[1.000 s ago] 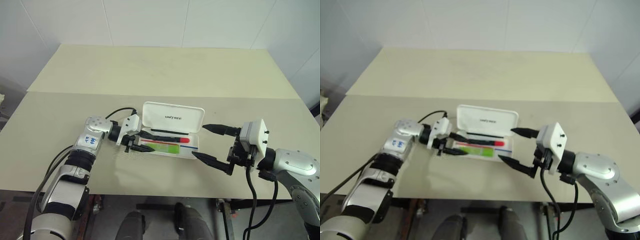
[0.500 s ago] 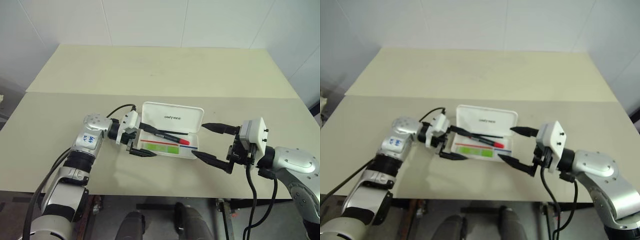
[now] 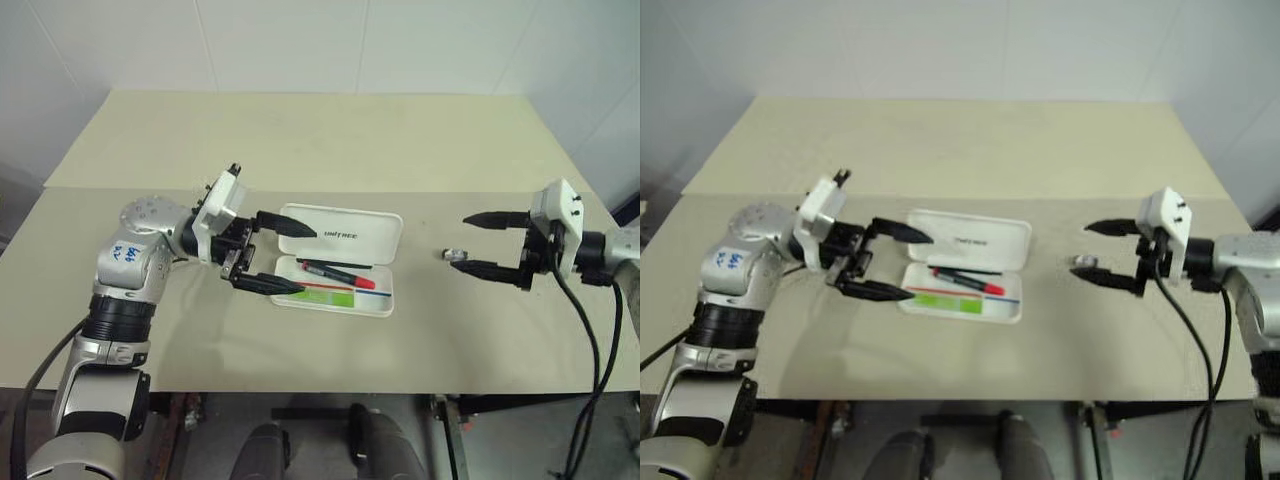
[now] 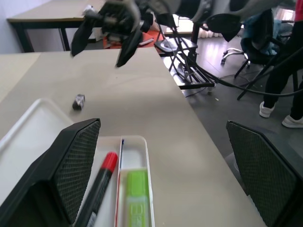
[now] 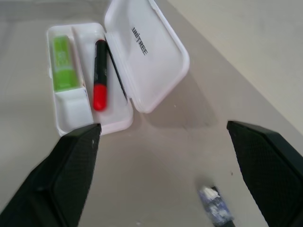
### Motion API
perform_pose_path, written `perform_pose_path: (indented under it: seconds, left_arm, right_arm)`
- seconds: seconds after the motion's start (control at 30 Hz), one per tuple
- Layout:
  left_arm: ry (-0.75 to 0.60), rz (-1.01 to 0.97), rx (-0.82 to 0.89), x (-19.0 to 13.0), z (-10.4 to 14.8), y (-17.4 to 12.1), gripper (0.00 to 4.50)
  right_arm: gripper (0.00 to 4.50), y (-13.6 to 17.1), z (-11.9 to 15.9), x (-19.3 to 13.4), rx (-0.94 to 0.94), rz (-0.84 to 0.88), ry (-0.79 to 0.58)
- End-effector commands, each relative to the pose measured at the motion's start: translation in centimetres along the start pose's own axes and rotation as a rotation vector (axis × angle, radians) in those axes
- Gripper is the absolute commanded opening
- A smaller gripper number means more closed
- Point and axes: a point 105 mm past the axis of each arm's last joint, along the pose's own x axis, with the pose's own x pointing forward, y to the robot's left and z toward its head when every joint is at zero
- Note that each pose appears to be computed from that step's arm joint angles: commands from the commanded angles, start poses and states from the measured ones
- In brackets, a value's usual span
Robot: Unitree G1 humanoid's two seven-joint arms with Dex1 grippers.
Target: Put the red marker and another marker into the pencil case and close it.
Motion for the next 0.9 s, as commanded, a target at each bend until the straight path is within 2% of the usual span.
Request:
perform_pose_path:
  seconds: [0.03, 0.33, 0.7, 0.8, 0.9]
  left_arm:
    - [-0.005, 0.000, 0.067, -0.3, 2.4, -0.1, 4.47]
    - [0.114, 0.126, 0.035, -1.7, 2.5, -0.2, 4.47]
    - [0.182, 0.267, 0.033, -3.8, 1.8, -1.3, 4.47]
    - [0.199, 0.302, 0.041, -4.4, 2.0, -1.5, 4.50]
    - [0.209, 0.313, 0.047, -4.6, 2.0, -1.7, 4.50]
  right_arm:
    - [4.50, -1.5, -1.1, 0.1, -0.008, 0.017, 0.043]
    - [4.50, -3.6, -3.6, 3.1, 0.021, 0.048, 0.154]
    - [4.50, -3.6, -5.9, 4.9, 0.028, 0.013, 0.254]
    - [3.88, -3.6, -7.2, 4.7, 0.034, -0.020, 0.307]
    - [2.89, -3.7, -7.6, 4.6, 0.044, -0.034, 0.319]
